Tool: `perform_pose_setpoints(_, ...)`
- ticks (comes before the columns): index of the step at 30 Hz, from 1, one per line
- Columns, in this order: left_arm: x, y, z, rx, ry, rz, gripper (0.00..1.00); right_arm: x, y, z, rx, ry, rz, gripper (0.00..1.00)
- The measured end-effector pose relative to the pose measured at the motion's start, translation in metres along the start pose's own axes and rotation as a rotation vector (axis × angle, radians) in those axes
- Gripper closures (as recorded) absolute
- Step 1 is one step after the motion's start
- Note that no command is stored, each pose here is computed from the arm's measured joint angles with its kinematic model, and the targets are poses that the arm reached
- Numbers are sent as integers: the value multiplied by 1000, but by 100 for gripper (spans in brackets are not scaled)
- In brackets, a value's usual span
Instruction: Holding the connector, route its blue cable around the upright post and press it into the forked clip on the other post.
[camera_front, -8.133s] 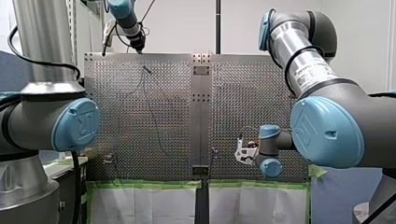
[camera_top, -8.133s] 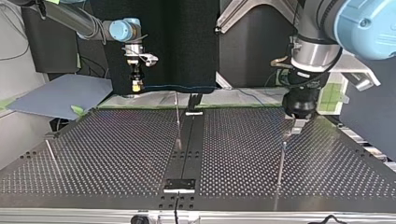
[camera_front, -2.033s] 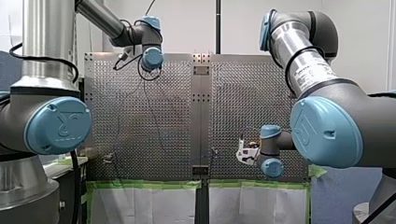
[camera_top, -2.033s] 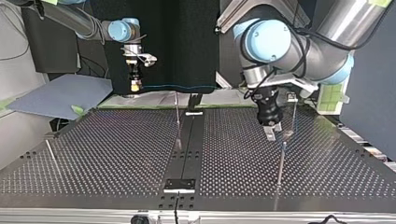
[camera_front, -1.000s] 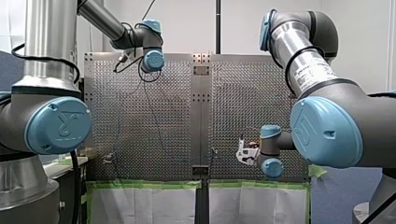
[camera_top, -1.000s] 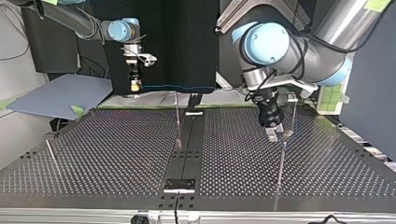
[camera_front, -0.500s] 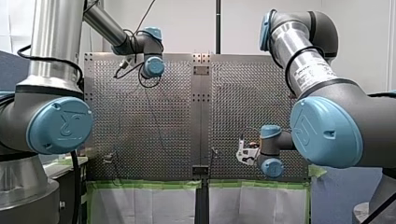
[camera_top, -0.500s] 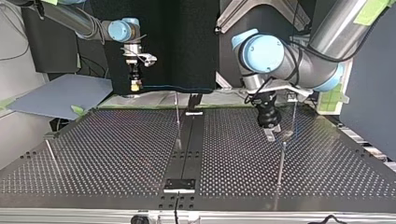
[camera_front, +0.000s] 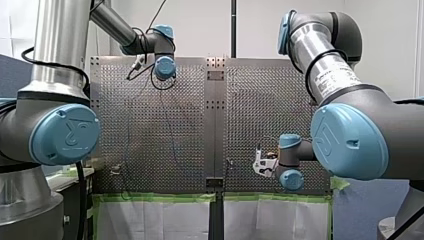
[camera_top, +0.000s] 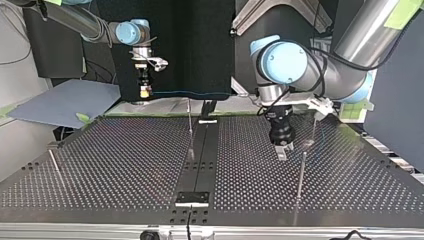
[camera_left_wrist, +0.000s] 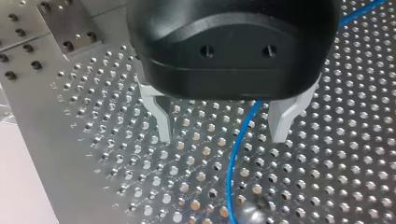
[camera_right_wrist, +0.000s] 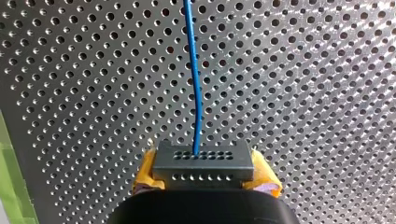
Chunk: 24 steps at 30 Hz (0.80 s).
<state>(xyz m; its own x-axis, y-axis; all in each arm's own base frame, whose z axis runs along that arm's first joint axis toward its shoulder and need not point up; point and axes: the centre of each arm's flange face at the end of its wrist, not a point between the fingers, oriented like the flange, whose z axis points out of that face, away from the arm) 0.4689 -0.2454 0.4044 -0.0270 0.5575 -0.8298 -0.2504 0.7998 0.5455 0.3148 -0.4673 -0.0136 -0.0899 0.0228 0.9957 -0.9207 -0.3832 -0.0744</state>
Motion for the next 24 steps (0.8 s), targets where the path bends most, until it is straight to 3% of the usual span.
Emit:
perform_pose_setpoints(17,-8,21,23,-23,0,-4,1,1,0,0,0,3,1,71)
perform_pose_setpoints(24,-12,19,24,10,-25,-20,1,1,0,1,1,5,1,71)
